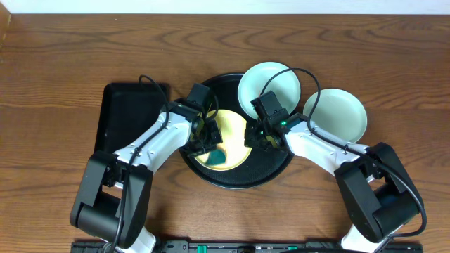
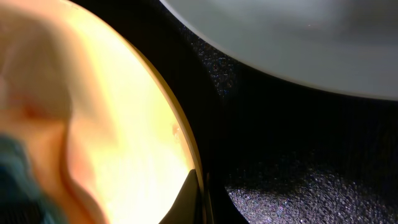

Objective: Clean dirty plates on tray and stack at the side

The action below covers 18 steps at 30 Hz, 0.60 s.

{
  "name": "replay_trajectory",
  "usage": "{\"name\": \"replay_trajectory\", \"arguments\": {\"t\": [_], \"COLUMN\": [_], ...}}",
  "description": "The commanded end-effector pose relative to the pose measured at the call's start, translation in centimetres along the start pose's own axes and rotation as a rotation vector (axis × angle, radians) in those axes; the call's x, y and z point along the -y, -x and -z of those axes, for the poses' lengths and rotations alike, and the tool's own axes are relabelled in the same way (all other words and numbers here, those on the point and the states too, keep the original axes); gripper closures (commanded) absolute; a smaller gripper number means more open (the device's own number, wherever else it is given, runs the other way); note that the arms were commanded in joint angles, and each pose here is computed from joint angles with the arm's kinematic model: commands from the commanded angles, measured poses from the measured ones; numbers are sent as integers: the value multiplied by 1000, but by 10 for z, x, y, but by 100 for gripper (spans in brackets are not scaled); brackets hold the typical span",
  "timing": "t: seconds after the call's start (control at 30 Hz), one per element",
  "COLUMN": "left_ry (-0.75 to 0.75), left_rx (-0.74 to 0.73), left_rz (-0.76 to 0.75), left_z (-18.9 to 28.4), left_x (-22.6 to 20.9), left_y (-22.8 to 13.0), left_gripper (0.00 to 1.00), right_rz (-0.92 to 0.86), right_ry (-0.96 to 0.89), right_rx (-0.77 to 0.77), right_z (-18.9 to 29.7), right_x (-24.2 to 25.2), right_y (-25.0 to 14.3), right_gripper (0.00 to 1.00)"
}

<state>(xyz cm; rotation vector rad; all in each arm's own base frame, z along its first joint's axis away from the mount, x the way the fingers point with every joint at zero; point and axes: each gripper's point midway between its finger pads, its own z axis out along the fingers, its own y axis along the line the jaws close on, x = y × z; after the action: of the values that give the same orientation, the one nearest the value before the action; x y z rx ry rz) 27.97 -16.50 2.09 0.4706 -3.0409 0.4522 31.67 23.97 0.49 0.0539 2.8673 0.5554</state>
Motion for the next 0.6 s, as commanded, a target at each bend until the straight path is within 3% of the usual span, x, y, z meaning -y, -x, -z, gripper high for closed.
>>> {"name": "replay_trajectory", "arguments": {"t": [0.0,0.13,0.33,0.57], "left_ry": [-72,-74,64,83], "left_rx": [-116,-27,252,260], "left_rz": [7,-20,-29,19], "left_z": [-4,-5,1,19], "left_x": [13,18,0,-10], "left_y": [-24,-5,49,63], "left_gripper": [92,92,93,92], "right_rz": [0,1,6,12], "right_ry": [-7,1,1,4], "right_rx": [-8,-9,-9,-10], "right_z": [-4,-4,-4,-4], "right_x": [6,4,4,3], "right_y": [0,0,0,0], "right_gripper": [99,99,99,99]}}
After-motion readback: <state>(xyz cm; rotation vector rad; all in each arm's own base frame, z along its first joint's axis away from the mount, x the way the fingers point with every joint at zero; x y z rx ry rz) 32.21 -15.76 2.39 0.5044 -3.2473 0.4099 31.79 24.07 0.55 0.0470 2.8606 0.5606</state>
